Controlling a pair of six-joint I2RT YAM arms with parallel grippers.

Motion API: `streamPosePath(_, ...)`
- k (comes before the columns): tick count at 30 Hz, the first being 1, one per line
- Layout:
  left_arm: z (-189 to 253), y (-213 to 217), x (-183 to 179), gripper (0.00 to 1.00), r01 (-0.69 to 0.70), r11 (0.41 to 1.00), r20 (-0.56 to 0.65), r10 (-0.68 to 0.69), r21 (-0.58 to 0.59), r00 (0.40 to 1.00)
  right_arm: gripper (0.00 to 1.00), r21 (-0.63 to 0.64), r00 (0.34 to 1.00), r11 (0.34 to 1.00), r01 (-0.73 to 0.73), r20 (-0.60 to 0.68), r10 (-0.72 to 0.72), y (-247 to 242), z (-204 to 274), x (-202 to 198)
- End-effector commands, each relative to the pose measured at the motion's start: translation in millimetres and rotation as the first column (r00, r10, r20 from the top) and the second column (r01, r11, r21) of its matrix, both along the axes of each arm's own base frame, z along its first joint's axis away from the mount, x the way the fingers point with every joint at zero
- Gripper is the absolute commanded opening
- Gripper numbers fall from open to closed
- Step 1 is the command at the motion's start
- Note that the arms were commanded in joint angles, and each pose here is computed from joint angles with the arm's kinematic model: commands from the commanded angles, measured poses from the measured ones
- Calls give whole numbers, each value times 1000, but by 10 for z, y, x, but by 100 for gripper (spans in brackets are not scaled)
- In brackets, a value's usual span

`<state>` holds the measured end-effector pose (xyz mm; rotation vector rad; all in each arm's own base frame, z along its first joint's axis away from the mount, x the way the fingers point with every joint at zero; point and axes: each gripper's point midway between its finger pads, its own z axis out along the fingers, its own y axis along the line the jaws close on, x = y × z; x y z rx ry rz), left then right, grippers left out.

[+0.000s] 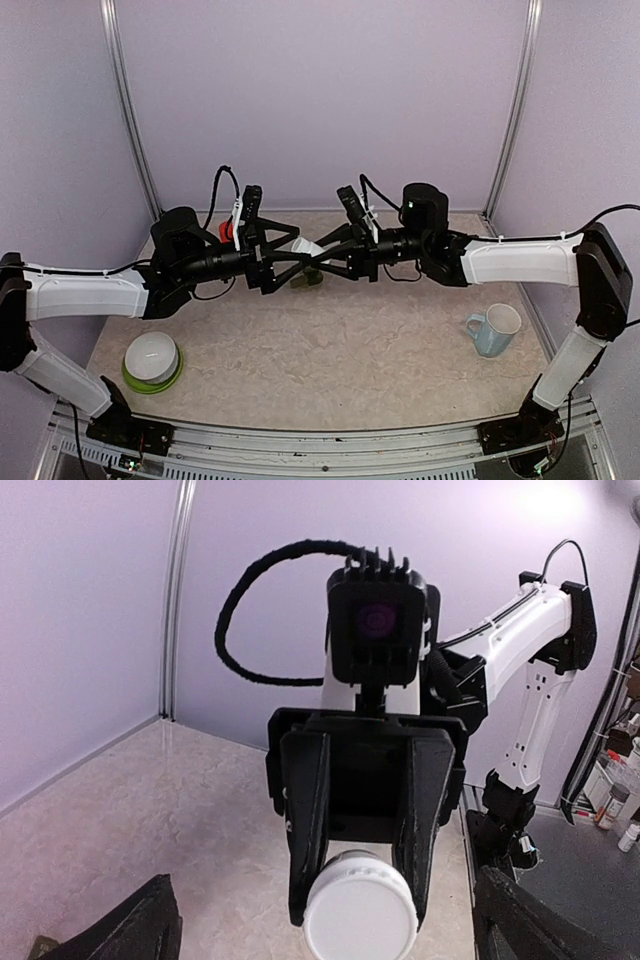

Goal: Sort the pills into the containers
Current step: Unscrew the lid of the pill bottle from the pill bottle.

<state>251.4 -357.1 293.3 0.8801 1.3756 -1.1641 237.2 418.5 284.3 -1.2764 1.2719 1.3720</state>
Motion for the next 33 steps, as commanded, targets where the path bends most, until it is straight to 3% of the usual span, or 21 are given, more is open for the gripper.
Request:
streamPosePath(1, 280, 16, -136, 99, 58, 997, 135, -50, -57, 990, 7, 57, 998, 997, -56, -17, 57, 57, 109, -140)
streamPosePath(7, 227, -65, -284, 99, 175, 982, 157, -164, -63, 974, 7, 94, 996, 994, -59, -54, 65, 149, 144, -132)
streamPosePath(21, 199, -104, -341, 98, 237, 969, 182, -221, -68, 958, 7, 86, 992, 996, 9, -130, 3, 280, -14, 23)
streamPosePath(28, 124, -98, -321, 84, 230, 971, 155, -218, -64, 964, 6, 70, 986, 992, 108, -137, -98, 244, -33, 190)
streamPosePath(33, 110, -63, -304, 83, 202, 978, 151, -192, -59, 970, 6, 74, 979, 985, 153, -150, -141, 181, -8, 287)
